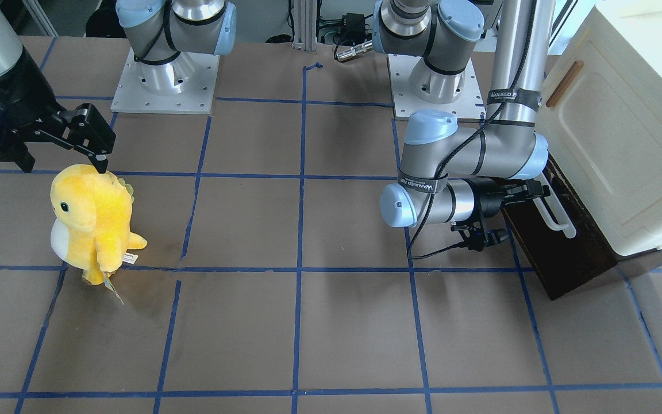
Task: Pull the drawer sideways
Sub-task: 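Close the left gripper around the white bar handle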
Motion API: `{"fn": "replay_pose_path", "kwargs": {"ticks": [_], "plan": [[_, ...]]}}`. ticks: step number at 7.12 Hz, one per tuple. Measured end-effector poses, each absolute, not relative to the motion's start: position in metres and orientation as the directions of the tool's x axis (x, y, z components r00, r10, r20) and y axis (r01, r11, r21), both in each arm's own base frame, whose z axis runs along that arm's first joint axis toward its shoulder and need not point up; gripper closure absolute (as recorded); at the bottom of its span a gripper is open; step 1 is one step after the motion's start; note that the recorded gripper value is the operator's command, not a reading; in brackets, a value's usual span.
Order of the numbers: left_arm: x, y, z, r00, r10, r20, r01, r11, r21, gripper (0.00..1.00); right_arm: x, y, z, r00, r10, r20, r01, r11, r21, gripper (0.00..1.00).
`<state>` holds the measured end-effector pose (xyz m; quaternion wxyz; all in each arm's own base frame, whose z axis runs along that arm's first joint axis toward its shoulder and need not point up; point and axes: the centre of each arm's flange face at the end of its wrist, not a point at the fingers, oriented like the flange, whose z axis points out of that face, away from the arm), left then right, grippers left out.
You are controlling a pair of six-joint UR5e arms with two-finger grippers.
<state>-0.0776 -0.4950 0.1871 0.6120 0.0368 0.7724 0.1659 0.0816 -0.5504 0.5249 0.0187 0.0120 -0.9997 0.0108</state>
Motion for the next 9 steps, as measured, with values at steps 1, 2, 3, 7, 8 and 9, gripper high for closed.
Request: {"fn": "replay_pose_path", "kwargs": {"ticks": [1, 2, 3, 7, 8, 9], "plan": [[-0.0772, -0.4953, 0.1858, -0.248, 0.263, -0.932, -0.147, 0.941, 0.305, 0.7, 0.0816, -0.5504, 0.5249, -0.999, -0.024, 0.038, -0.024, 0.999, -0.021, 0.0], [-0.0771, -0.4954, 0.1847, -0.248, 0.266, -0.932, -0.147, 0.94, 0.307, 0.92, 0.0816, -0.5504, 0.5249, -0.999, -0.023, 0.038, -0.024, 0.999, -0.021, 0.0], [-0.0776, -0.4956, 0.1845, -0.248, 0.266, -0.931, -0.146, 0.94, 0.308, 0.92, 0.0816, -0.5504, 0.5249, -0.999, -0.023, 0.038, -0.024, 0.999, -0.021, 0.0], [-0.0798, -0.4951, 0.1831, -0.247, 0.27, -0.93, -0.143, 0.94, 0.311, 0.92, 0.0816, -0.5504, 0.5249, -0.999, -0.024, 0.038, -0.024, 0.999, -0.021, 0.0], [-0.0807, -0.4952, 0.1826, -0.247, 0.273, -0.93, -0.141, 0.939, 0.313, 0.92, 0.0816, -0.5504, 0.5249, -0.999, -0.023, 0.038, -0.024, 0.999, -0.021, 0.0], [-0.0824, -0.4949, 0.1825, -0.245, 0.278, -0.929, -0.137, 0.938, 0.317, 0.92, 0.0816, -0.5504, 0.5249, -0.999, -0.024, 0.038, -0.024, 0.999, -0.021, 0.0]]}}
